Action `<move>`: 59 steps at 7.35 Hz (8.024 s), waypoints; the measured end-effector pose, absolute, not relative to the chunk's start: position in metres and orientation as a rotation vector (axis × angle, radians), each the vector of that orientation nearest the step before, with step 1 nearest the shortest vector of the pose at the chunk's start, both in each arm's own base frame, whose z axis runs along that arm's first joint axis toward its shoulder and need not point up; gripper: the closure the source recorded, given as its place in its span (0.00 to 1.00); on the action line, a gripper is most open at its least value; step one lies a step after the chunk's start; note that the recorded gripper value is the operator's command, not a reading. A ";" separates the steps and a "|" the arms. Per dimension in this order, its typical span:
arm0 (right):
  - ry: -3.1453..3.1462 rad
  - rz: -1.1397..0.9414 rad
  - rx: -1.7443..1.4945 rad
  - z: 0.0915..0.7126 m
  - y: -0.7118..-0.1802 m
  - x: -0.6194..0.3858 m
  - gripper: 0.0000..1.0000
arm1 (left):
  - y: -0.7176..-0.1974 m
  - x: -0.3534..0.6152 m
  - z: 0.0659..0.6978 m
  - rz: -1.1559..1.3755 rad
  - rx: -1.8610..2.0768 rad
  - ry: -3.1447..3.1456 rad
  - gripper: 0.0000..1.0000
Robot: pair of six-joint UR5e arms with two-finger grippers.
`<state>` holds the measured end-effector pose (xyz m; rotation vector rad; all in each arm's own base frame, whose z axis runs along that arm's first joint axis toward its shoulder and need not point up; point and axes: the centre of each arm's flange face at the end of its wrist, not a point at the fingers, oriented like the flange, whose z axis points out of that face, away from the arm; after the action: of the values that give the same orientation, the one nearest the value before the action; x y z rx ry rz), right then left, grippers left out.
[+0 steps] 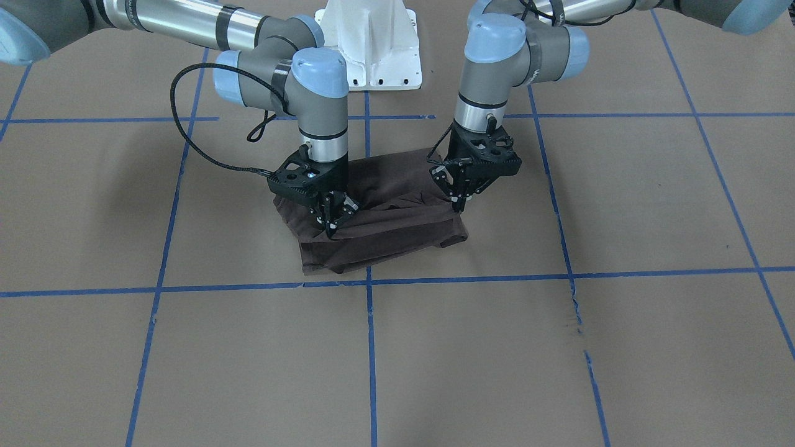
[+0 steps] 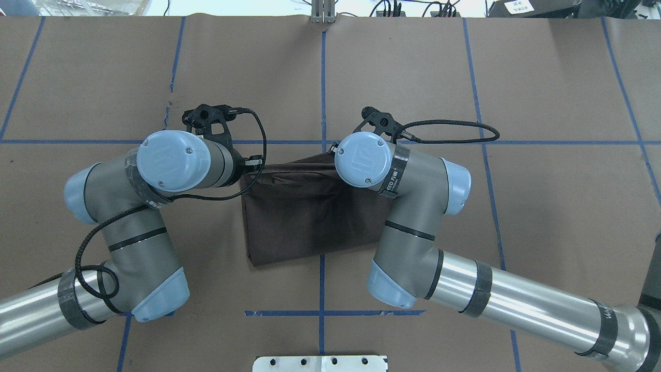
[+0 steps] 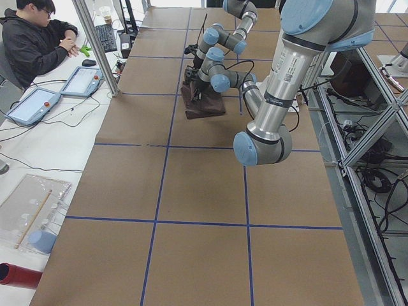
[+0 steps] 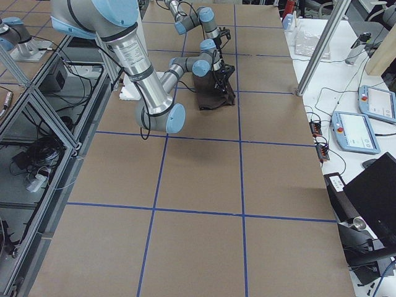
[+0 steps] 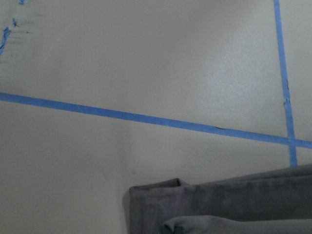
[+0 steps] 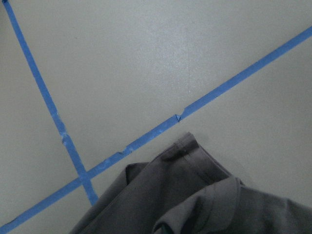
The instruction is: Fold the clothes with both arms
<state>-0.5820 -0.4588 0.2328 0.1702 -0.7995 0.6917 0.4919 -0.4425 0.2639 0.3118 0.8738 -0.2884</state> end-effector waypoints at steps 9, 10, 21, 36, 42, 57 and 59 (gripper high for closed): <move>-0.793 0.334 0.261 0.210 -0.434 -0.609 0.00 | -0.457 0.493 0.281 -0.126 0.356 0.881 0.00; -0.766 0.287 0.287 0.216 -0.428 -0.617 0.00 | -0.458 0.492 0.281 -0.126 0.357 0.883 0.00; -0.685 0.287 0.234 0.283 -0.639 -0.486 0.00 | -0.445 0.537 0.271 -0.099 0.325 0.885 0.00; -0.688 0.281 0.230 0.295 -0.629 -0.486 0.00 | -0.560 0.535 0.280 -0.371 0.326 0.941 0.53; -0.679 0.282 0.219 0.305 -0.624 -0.489 0.00 | -0.551 0.563 0.241 -0.453 0.202 0.793 0.52; -0.675 0.272 0.215 0.312 -0.612 -0.496 0.00 | -0.534 0.572 0.276 -0.363 0.166 0.612 1.00; -0.672 0.271 0.214 0.315 -0.611 -0.497 0.00 | -0.543 0.560 0.285 -0.331 0.185 0.600 0.01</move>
<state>-0.4967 -0.6109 0.3153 0.2136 -0.6720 0.2710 0.5602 -0.5428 0.2853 0.1851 0.5996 -0.3306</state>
